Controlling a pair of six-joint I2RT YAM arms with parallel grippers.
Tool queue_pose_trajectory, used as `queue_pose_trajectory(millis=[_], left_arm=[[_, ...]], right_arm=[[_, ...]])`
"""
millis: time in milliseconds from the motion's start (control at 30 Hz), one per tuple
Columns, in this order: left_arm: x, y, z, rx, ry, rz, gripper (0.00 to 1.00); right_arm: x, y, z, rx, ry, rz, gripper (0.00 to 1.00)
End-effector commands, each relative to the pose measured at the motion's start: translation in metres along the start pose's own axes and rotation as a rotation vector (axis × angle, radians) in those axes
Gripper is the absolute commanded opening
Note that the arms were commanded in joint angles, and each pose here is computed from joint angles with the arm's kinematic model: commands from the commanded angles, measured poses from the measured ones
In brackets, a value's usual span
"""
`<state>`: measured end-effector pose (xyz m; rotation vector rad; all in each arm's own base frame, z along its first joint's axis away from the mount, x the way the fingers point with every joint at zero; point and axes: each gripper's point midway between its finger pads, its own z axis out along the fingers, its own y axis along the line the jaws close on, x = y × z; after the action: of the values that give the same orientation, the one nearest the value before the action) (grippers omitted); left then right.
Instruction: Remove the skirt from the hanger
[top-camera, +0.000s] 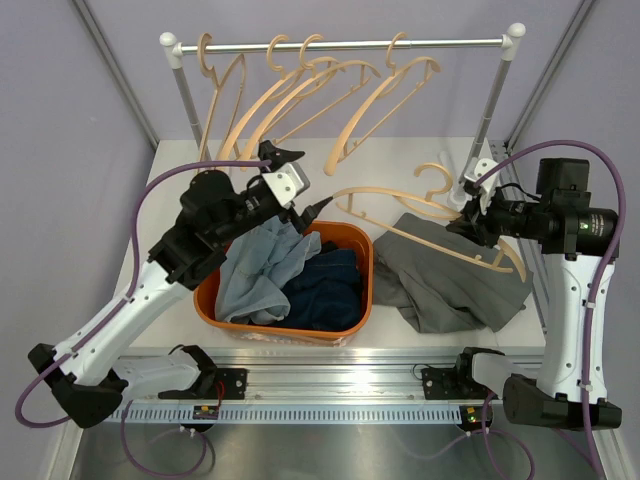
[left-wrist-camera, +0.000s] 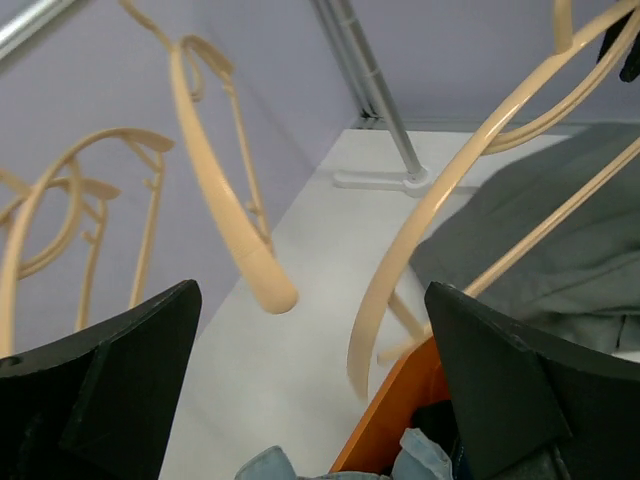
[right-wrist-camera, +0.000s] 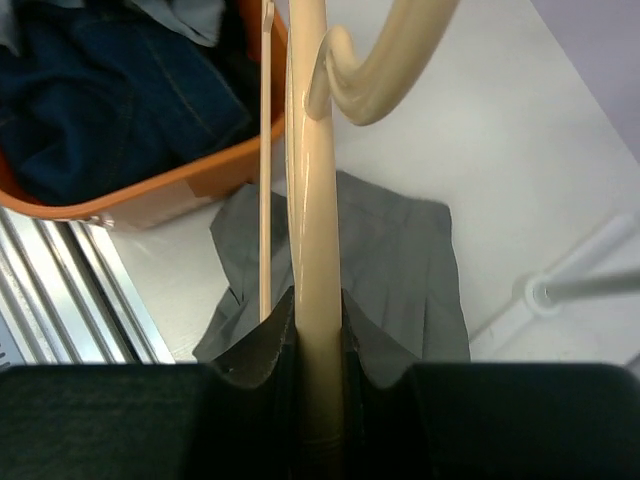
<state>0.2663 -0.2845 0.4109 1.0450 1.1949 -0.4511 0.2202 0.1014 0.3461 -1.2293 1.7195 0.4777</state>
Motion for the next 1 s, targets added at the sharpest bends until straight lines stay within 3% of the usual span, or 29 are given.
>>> queue_pose_trajectory(millis=[0, 167, 333, 600, 800, 967], left_arm=[[-0.039, 0.037, -0.032, -0.204, -0.094, -0.049, 0.99], [-0.035, 0.041, -0.06, -0.288, -0.088, -0.12, 0.99], [-0.015, 0.029, -0.071, -0.296, -0.06, -0.221, 0.99], [0.005, 0.019, -0.08, -0.34, -0.07, -0.392, 0.99], [0.016, 0.009, -0.077, -0.326, -0.069, -0.469, 0.99], [0.019, 0.005, -0.08, -0.321, -0.077, -0.51, 0.99]], right_arm=[[0.04, 0.021, -0.016, 0.01, 0.132, 0.288, 0.0], [0.055, -0.002, -0.017, 0.147, 0.163, 0.314, 0.0], [0.059, -0.044, -0.022, 0.366, 0.168, 0.452, 0.0], [0.028, -0.13, -0.038, 0.706, 0.057, 0.56, 0.0], [0.0, -0.188, -0.048, 0.991, 0.001, 0.536, 0.0], [-0.027, -0.227, -0.045, 1.079, -0.048, 0.516, 0.0]])
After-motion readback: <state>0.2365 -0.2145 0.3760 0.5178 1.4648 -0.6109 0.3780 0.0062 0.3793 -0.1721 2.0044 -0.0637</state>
